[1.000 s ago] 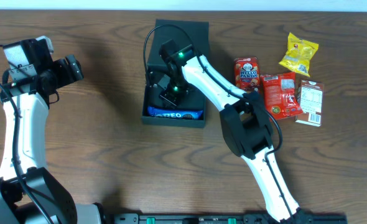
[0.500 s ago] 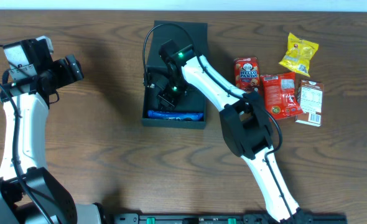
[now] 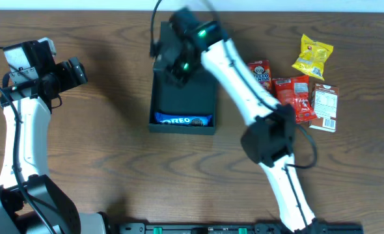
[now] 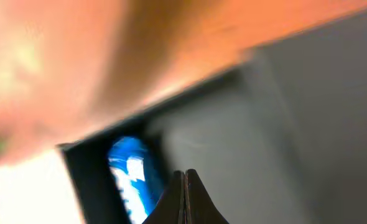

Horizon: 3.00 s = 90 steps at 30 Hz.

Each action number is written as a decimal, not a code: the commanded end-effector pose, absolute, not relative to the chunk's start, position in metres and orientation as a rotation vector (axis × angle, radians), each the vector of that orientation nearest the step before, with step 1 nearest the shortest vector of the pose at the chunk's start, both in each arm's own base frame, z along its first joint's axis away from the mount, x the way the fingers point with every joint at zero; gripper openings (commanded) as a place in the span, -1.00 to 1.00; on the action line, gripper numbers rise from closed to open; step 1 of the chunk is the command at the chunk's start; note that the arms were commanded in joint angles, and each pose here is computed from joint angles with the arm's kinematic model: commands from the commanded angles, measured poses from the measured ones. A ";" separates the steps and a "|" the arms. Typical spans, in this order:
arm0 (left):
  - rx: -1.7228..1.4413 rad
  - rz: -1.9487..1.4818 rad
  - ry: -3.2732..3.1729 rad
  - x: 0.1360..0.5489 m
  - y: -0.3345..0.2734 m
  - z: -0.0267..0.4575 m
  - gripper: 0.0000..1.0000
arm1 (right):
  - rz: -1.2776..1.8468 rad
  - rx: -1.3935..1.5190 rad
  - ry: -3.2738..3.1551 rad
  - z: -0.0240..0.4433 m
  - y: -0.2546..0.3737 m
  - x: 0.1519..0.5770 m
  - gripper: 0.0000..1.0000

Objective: Pack container
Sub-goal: 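Move the right gripper to the yellow candy bag and grasp it, then carry the yellow bag into the box and lower it onto the Oreos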

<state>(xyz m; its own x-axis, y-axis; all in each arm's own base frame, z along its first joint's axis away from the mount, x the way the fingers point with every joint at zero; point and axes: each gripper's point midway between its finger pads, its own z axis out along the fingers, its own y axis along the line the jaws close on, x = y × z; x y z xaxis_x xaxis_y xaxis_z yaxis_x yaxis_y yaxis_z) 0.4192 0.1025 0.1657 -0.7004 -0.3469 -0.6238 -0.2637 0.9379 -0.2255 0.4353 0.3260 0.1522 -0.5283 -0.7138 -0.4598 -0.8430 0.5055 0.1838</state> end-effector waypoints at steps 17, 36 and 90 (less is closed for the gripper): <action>-0.413 -0.146 2.372 0.421 0.105 0.170 0.90 | 0.027 0.041 2.805 0.143 -0.053 0.525 -0.21; -0.420 -0.148 2.389 0.418 0.105 0.167 0.91 | -0.202 0.765 2.536 0.065 -0.128 0.556 0.68; -0.416 -0.142 2.375 0.421 0.106 0.169 0.90 | 0.311 -0.247 2.863 0.171 0.247 0.458 -0.97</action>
